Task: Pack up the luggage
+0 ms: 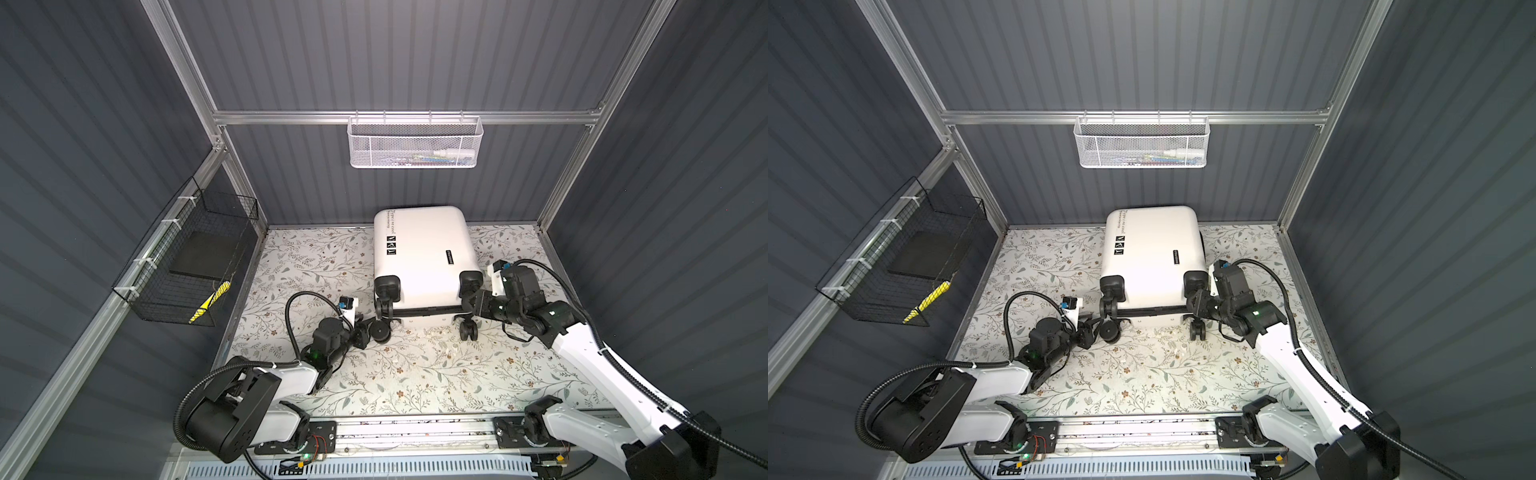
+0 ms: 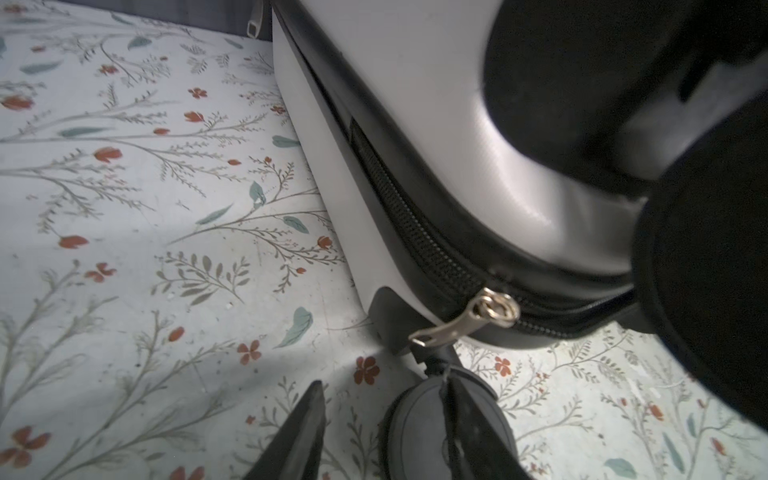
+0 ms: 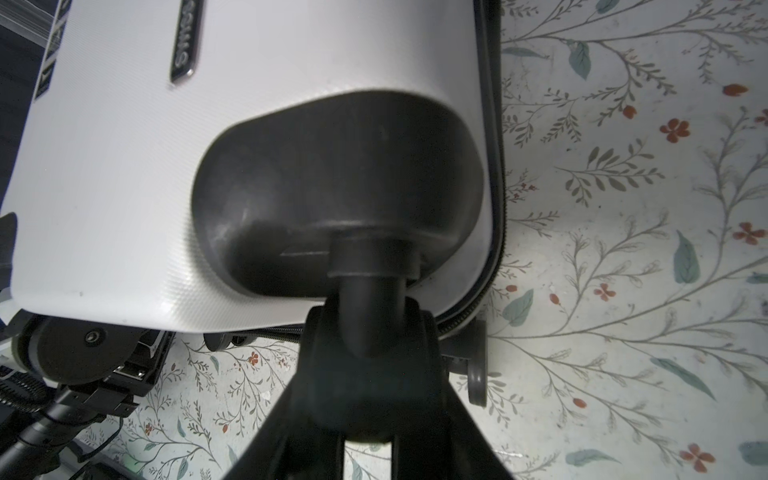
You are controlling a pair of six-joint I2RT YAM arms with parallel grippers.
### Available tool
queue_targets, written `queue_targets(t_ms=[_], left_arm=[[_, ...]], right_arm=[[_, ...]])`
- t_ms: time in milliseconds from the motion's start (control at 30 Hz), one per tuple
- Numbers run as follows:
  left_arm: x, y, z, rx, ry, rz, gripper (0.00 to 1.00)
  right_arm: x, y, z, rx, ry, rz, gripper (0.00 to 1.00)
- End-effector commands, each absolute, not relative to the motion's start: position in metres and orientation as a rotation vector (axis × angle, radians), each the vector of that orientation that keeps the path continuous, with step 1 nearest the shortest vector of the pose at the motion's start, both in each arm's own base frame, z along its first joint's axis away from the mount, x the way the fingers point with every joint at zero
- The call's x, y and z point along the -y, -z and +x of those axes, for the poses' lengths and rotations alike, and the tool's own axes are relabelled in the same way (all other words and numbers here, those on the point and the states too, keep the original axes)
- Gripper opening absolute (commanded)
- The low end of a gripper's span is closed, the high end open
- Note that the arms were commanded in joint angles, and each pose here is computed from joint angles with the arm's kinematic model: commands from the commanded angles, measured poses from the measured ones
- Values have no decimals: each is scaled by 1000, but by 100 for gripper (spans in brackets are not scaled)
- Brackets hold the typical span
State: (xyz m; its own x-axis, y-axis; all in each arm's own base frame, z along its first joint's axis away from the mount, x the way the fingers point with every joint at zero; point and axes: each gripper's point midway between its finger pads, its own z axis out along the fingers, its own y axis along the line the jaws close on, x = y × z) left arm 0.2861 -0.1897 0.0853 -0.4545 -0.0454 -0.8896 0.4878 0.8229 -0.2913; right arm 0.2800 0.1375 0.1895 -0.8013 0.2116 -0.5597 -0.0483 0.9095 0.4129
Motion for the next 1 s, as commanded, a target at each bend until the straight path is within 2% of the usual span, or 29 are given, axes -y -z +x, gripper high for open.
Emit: queue_targets(t_ms=[0,233,633,967], left_arm=[[184,-84,283,-1910,561,395,51],[188,-94,283,-1808,573,432,52],[203,-97,289,-1684,634,455,52],[205,-105,301,-1638,554,481,51]], right_arm=[[-139,-206,271,-2446,-551,111,3],[-147,-222,270,-2416,-566,81,3],[-149,-197,270,-2462,-554,89,2],[-151,-184,270,-2484,-553,97,2]])
